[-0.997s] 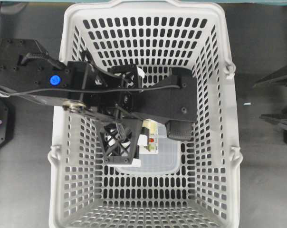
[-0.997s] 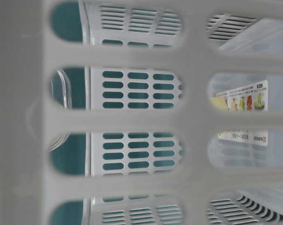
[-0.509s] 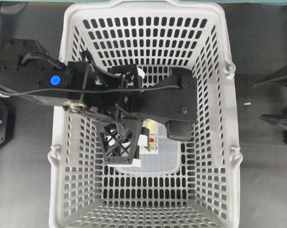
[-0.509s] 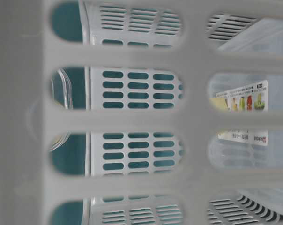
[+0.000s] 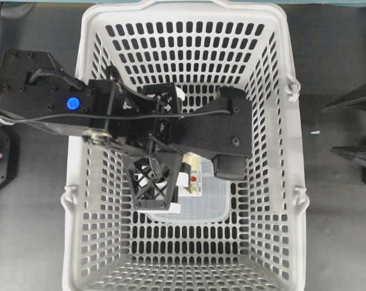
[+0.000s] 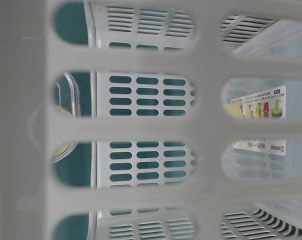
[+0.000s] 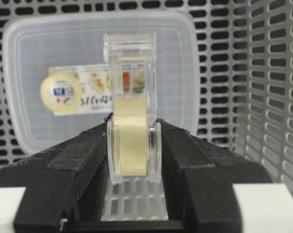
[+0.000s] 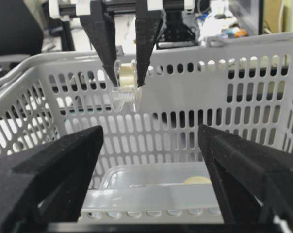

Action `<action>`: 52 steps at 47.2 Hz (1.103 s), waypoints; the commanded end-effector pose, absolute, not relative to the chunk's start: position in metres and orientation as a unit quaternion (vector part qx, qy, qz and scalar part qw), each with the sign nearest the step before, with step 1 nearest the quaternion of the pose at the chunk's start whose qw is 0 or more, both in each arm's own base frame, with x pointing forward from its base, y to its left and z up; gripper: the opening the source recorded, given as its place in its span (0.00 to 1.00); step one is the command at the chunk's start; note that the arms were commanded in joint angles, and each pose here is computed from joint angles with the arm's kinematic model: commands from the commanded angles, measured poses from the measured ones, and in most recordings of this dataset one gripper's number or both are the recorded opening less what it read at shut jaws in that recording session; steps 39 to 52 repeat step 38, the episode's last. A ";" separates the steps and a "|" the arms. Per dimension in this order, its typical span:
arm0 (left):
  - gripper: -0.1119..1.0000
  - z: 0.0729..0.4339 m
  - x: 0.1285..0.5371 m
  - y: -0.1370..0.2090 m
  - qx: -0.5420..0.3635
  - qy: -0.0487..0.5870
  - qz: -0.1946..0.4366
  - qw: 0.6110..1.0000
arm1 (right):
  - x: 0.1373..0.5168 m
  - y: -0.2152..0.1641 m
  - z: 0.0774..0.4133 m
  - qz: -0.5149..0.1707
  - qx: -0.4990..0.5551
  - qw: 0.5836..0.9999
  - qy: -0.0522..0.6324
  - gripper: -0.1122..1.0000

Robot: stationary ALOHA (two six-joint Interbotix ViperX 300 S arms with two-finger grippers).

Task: Pick up the tape dispenser from the shopping basket with the left arm.
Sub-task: 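Lift the gripped tape dispenser upward with the left gripper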

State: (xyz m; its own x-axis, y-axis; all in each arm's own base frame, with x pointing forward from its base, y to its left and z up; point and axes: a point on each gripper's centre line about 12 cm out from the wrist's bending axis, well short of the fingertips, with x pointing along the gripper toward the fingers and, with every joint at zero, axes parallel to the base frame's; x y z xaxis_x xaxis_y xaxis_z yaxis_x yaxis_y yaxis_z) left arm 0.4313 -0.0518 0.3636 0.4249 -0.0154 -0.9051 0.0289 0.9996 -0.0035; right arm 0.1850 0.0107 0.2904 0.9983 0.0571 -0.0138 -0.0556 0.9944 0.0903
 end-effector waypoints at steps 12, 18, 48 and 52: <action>0.36 0.372 0.430 -0.051 0.007 0.526 -0.013 0.850 | 0.186 0.011 0.292 0.030 0.047 0.998 0.007 0.78; 0.36 0.372 0.430 -0.051 0.007 0.526 -0.013 0.851 | 0.186 0.011 0.292 0.030 0.047 0.998 0.006 0.78; 0.36 0.370 0.431 -0.051 0.007 0.528 -0.013 0.849 | 0.186 0.011 0.288 0.029 0.047 0.998 0.011 0.78; 0.36 0.370 0.431 -0.051 0.007 0.528 -0.013 0.849 | 0.186 0.011 0.288 0.029 0.047 0.998 0.011 0.78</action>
